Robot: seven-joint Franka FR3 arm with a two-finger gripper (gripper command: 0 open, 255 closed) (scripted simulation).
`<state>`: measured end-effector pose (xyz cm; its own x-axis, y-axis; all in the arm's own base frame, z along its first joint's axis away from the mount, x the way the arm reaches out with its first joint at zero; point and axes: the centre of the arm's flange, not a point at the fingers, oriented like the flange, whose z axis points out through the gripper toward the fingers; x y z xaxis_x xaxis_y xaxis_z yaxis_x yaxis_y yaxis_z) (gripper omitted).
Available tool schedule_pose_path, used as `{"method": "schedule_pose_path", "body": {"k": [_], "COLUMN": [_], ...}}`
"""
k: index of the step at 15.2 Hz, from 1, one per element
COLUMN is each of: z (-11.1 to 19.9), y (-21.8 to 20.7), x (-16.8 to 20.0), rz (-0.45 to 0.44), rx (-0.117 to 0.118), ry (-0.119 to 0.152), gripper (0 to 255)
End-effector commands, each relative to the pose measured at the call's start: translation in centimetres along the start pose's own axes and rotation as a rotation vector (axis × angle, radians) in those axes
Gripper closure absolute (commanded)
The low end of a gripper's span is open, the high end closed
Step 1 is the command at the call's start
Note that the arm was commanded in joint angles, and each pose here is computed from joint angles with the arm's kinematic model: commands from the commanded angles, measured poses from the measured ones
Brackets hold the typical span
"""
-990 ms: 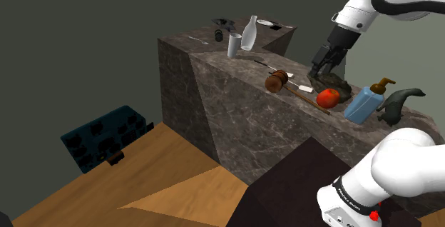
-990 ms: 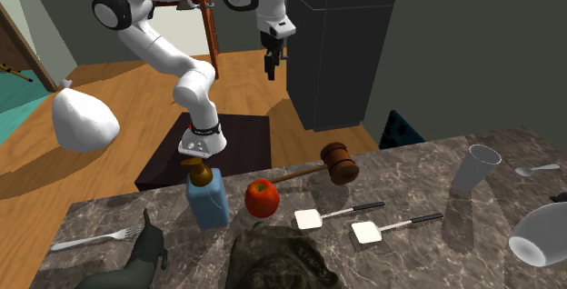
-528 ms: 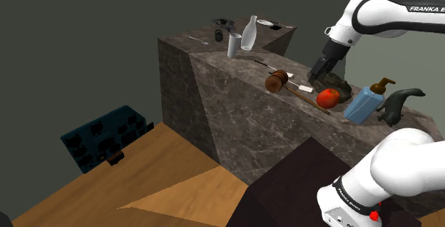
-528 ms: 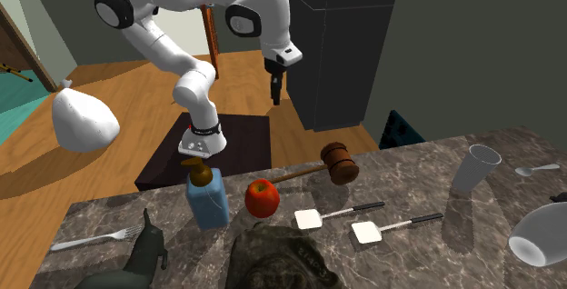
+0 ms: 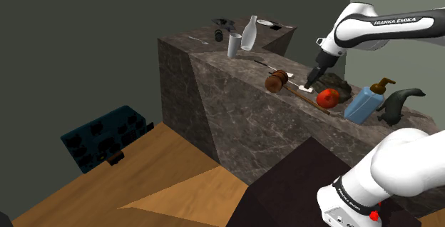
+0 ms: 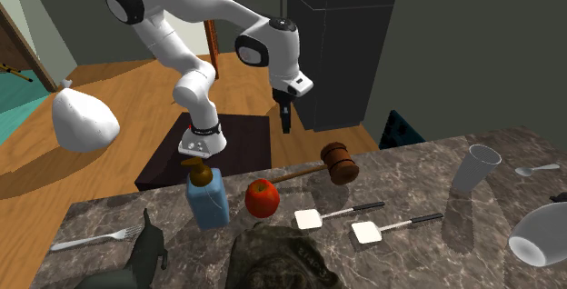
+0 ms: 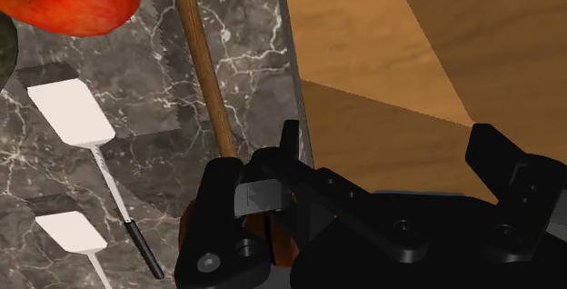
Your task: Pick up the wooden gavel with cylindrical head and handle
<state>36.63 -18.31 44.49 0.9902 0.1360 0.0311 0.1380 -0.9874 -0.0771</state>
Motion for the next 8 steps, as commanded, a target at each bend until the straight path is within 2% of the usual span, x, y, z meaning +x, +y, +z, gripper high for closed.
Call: {"method": "schedule_pose_path", "body": {"k": [1,8], "z": [1.7,6.6], "y": [2.1,9.0], "x": [0.7,3.5], "rz": [-0.033,-0.141], "rx": [-0.009,-0.033], "ry": [0.002,0.008], "gripper": [0,0]}}
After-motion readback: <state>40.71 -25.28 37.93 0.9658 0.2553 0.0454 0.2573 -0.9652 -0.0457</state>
